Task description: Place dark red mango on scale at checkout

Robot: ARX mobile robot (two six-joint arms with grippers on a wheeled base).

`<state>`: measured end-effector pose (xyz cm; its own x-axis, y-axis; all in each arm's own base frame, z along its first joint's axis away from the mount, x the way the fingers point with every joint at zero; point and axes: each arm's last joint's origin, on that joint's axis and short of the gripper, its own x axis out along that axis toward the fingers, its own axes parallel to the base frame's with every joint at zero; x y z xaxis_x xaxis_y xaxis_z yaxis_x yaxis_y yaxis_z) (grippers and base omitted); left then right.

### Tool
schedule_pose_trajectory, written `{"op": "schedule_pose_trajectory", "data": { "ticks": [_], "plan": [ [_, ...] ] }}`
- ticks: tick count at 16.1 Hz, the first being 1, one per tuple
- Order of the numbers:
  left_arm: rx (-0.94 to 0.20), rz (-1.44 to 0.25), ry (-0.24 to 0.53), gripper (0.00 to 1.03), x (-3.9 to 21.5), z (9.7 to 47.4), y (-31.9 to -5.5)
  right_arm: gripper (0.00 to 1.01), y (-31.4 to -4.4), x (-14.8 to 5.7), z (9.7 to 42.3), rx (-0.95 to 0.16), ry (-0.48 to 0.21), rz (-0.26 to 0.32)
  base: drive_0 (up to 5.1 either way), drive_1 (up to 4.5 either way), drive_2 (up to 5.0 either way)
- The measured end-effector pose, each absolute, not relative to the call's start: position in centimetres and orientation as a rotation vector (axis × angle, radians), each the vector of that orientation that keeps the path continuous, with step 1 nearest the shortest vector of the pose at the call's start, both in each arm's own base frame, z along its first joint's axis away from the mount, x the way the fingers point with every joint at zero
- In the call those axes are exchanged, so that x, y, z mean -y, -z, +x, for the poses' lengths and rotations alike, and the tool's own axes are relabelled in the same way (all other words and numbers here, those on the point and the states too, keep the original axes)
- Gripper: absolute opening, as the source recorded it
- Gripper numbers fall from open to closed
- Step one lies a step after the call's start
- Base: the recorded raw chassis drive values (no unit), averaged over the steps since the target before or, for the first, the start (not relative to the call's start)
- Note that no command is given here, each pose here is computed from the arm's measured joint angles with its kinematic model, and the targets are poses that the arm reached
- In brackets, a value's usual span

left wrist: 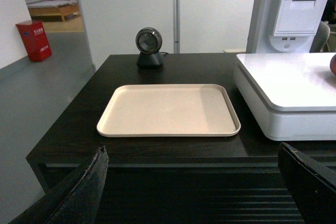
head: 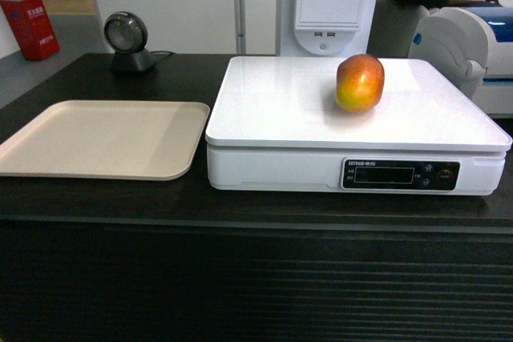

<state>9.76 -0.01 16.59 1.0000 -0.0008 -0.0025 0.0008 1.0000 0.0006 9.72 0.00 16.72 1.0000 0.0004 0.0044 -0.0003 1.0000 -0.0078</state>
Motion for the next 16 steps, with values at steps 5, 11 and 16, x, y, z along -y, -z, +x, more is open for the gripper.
{"op": "schedule_pose_trajectory", "data": {
  "ticks": [5, 11, 16],
  "plan": [
    [-0.002, 0.001, 0.001, 0.98, 0.01, 9.76, -16.59, 0.98, -16.72, 0.0, 9.72, 0.004, 0.0, -0.008, 0.0, 0.0, 0.0],
    [-0.002, 0.001, 0.001, 0.98, 0.01, 9.76, -16.59, 0.98, -16.72, 0.0, 9.72, 0.004, 0.0, -0.008, 0.0, 0.0, 0.0],
    [0.001, 0.001, 0.001, 0.98, 0.01, 9.76, -16.62, 0.98, -16.76, 0.0, 9.72, 0.008, 0.0, -0.008, 0.0, 0.0, 0.0]
  ]
}}
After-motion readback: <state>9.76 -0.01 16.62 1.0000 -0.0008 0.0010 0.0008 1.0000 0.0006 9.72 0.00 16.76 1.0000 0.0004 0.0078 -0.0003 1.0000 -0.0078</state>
